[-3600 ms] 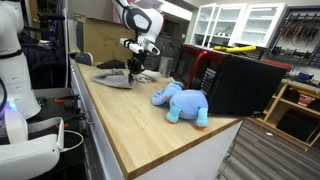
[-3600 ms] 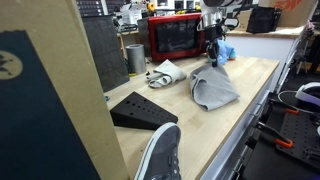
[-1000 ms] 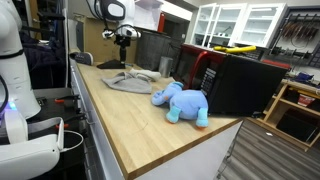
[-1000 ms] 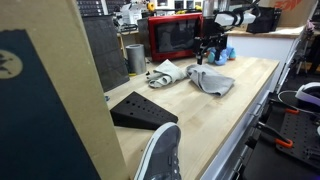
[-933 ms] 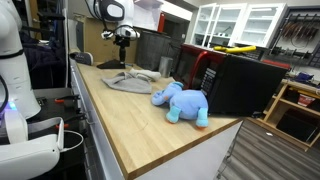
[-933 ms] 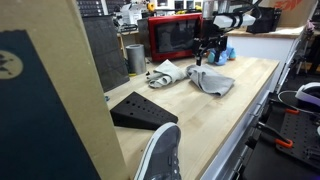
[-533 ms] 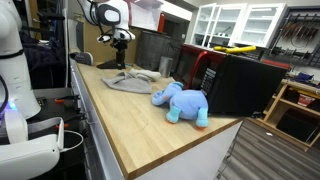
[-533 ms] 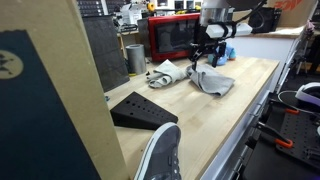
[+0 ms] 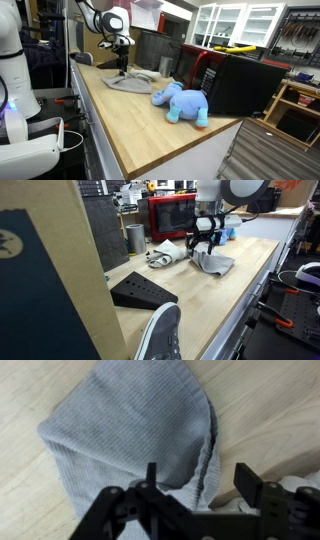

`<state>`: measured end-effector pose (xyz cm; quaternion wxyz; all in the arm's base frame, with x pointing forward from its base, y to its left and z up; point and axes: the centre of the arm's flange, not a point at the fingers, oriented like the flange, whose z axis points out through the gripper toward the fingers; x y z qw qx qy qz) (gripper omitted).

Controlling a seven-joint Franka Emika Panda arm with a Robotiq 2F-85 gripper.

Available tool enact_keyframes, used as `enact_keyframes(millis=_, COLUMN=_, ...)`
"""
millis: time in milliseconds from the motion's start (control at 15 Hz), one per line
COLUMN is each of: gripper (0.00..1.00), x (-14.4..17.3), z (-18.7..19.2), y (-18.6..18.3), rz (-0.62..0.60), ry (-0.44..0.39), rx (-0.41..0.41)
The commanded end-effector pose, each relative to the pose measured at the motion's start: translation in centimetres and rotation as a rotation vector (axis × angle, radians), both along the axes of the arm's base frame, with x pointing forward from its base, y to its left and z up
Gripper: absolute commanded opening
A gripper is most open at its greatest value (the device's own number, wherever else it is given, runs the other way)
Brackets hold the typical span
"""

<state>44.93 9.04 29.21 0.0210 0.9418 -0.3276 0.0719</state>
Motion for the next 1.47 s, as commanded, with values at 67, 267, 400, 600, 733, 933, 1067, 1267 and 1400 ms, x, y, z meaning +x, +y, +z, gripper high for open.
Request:
enact_keyframes(millis=67, gripper=0.42, x=1.5, z=-0.7, y=0.5, rz=-0.062, ry=-0.025, rx=-0.001)
enact_keyframes(millis=267, gripper=0.2, x=2.1, z=0.1, y=0.3, rz=-0.067, ry=-0.049, rx=0.009)
enact_keyframes(millis=400, gripper=0.05, x=2.0, z=0.6, y=0.3, rz=-0.059, ry=-0.059, rx=0.01)
enact_keyframes(millis=600, gripper=0.0, x=1.1, z=0.9, y=0.4, rz=-0.028, ry=-0.06, rx=0.008)
enact_keyframes(millis=733, gripper=0.01, x=0.0, z=0.8, y=1.0, rz=0.008, ry=-0.052, rx=0.004)
enact_keyframes(millis=933, gripper=0.01, x=-2.1, z=0.4, y=2.2, rz=0.079, ry=-0.032, rx=0.001)
enact_keyframes(millis=1067, gripper=0.01, x=-3.5, z=0.5, y=3.2, rz=0.122, ry=-0.023, rx=0.003)
enact_keyframes(millis=1267, gripper=0.01, x=-5.0, z=1.9, y=4.7, rz=0.175, ry=-0.024, rx=0.038)
enact_keyframes(millis=1400, gripper=0.01, x=-5.7, z=3.2, y=5.7, rz=0.227, ry=-0.03, rx=0.081)
